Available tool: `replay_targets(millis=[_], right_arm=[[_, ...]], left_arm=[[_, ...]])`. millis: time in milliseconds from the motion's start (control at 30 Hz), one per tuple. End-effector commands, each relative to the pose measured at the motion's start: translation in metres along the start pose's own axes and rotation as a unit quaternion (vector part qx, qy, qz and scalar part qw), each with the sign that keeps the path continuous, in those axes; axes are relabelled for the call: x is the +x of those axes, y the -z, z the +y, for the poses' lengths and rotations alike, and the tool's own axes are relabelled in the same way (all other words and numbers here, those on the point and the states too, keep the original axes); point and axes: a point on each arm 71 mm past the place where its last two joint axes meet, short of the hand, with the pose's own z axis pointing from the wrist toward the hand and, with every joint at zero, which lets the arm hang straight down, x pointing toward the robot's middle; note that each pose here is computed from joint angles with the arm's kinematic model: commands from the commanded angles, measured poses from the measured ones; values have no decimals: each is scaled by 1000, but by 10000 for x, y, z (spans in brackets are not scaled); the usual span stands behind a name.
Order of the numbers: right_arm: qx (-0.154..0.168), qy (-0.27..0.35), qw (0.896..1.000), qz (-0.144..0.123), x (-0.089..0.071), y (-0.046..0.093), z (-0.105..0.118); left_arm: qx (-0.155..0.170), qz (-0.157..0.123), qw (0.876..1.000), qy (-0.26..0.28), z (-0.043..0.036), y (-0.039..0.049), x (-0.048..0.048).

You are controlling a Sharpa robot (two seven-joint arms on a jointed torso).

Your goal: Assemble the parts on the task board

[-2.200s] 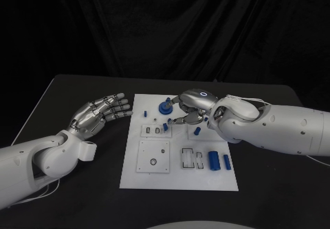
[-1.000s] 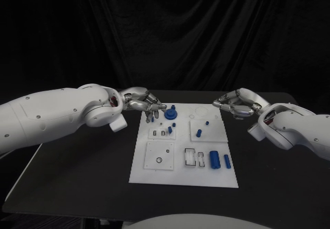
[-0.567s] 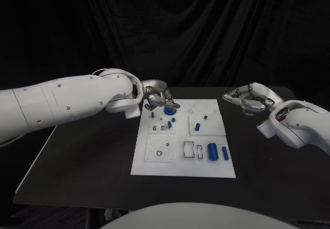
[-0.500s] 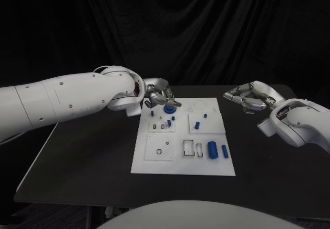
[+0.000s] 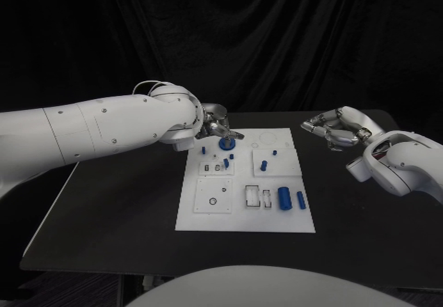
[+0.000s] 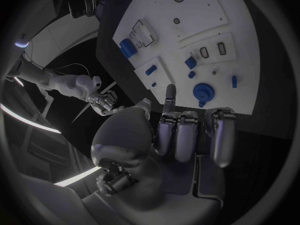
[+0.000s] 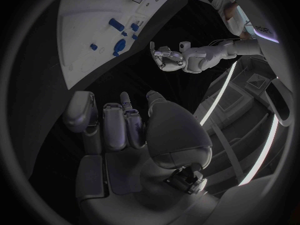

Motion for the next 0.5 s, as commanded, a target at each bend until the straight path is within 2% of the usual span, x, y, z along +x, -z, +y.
replay_targets(millis=[33, 333, 500], right_arm=[[10, 0, 1000, -5, 0, 3, -17], [19, 1, 1000, -7, -19, 14, -41], [18, 1, 1000, -4, 1, -7, -30]], left_arm=[[-73, 7, 997, -27, 100, -20, 2], [-120, 29, 992, -39, 181, -96, -5], [-126, 66, 990, -3, 219, -151, 111]])
